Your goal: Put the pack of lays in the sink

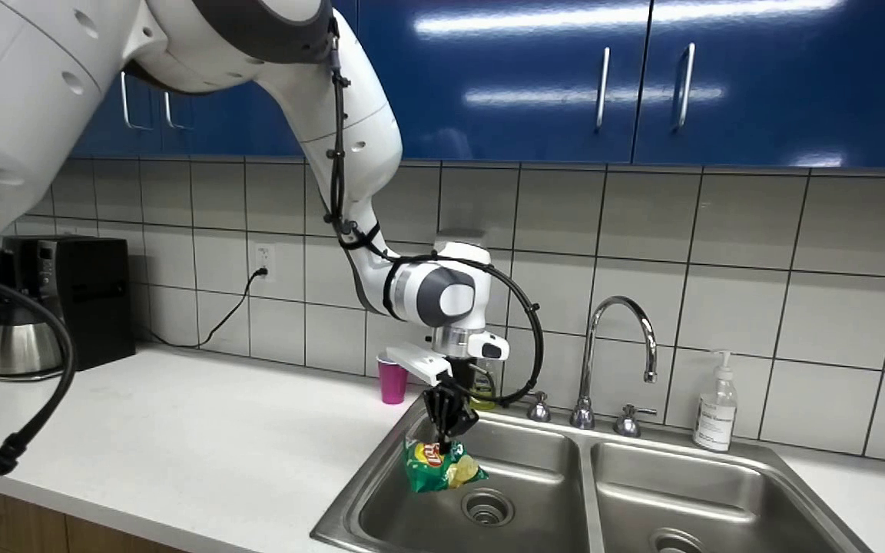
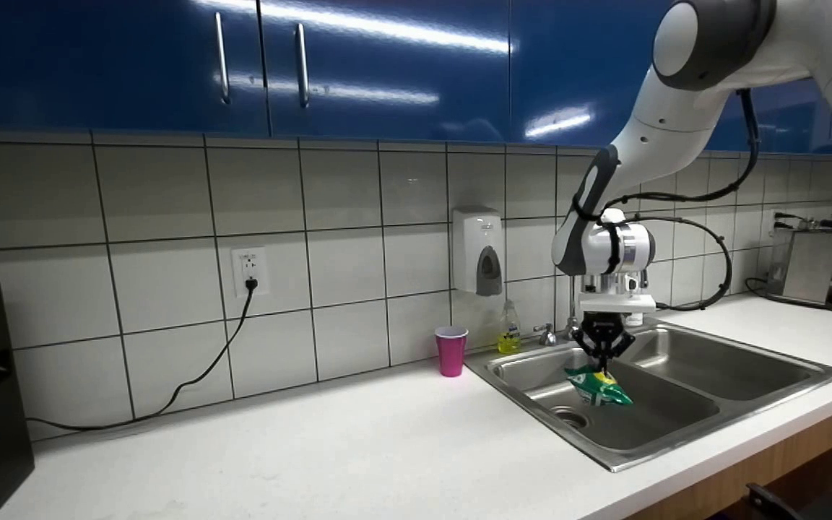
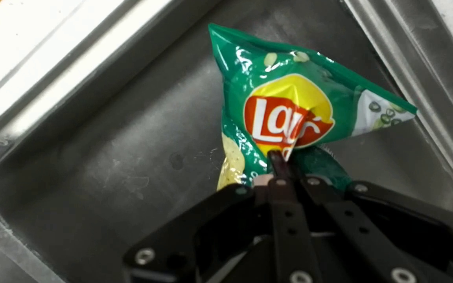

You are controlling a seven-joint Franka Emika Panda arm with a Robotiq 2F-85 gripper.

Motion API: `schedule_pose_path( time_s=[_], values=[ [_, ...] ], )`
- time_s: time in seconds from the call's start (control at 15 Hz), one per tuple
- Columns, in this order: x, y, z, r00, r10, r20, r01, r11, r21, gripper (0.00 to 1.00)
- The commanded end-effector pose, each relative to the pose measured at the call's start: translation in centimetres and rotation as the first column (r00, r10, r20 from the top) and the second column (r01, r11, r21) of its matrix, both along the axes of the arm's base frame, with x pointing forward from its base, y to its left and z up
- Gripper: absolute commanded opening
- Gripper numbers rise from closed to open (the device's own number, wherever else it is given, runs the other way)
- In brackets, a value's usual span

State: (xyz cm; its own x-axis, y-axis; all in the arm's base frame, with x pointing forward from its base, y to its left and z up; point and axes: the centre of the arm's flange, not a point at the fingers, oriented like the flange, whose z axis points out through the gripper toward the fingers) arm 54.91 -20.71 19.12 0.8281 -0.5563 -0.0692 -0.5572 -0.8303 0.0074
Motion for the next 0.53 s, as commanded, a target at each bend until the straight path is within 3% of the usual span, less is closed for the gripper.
schedule_pose_path(
  time_s=[0.0, 0.47],
  values=[
    [1.8, -1.8, -2.4, 1.0, -0.005, -0.005, 0.005, 1.0, 0.001, 0.0],
    [2.8, -2.6, -7.0, 0.999, 0.017, -0.04, -0.018, 0.999, -0.027, 0.0]
  ],
)
